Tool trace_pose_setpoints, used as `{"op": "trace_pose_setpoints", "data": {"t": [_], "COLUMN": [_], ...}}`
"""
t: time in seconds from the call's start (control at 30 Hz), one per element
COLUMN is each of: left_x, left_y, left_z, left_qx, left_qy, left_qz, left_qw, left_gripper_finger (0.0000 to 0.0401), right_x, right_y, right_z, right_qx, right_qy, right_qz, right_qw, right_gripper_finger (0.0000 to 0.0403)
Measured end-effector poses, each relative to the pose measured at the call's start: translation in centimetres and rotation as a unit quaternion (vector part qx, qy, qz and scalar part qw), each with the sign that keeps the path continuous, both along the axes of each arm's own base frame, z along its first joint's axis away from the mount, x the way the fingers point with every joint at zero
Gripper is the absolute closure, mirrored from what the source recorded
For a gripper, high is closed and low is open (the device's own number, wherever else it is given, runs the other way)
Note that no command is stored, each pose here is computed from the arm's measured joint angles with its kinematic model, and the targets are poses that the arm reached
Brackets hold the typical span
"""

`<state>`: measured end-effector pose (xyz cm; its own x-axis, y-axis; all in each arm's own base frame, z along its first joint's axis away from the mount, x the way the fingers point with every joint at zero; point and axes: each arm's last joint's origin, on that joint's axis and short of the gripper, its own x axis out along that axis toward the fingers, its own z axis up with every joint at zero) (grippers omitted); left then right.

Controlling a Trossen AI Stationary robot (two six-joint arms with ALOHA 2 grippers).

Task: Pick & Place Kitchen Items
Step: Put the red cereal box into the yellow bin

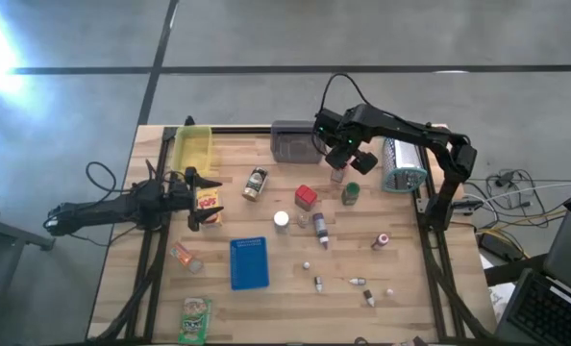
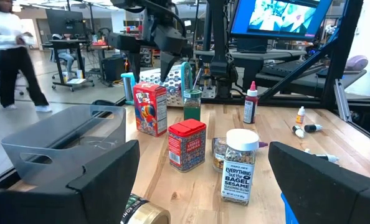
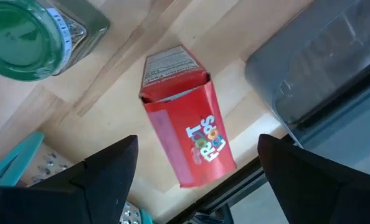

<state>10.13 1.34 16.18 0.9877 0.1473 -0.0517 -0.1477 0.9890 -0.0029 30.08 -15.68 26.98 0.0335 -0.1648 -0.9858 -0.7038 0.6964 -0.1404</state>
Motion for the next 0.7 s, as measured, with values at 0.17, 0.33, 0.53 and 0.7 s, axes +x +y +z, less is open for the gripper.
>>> {"op": "trace_pose_setpoints", "data": {"t": [0.17, 0.33, 0.53, 0.7], "left_x": [0.0, 0.0, 0.0, 0.0], "left_y": [0.0, 0.0, 0.0, 0.0], "left_z": [0.0, 0.0, 0.0, 0.0], "left_qx": [0.000, 0.000, 0.000, 0.000], "left_qy": [0.000, 0.000, 0.000, 0.000], "left_qz": [0.000, 0.000, 0.000, 0.000], "left_qw": [1.000, 1.000, 1.000, 1.000], "left_gripper_finger": [0.0039, 0.0039, 0.0039, 0.0039], "right_x": [0.0, -0.1, -0.4, -0.4], "right_y": [0.0, 0.0, 0.0, -0.3], "right_z": [-1.1, -2.3, -3.7, -4.7], "right_qx": [0.001, 0.001, 0.001, -0.008], "right_qy": [0.003, 0.005, 0.017, 0.003], "right_qz": [0.007, 0.014, 0.031, 0.030], "right_qw": [1.000, 1.000, 0.999, 1.000], "right_gripper_finger": [0.0085, 0.0103, 0.0120, 0.0135]}}
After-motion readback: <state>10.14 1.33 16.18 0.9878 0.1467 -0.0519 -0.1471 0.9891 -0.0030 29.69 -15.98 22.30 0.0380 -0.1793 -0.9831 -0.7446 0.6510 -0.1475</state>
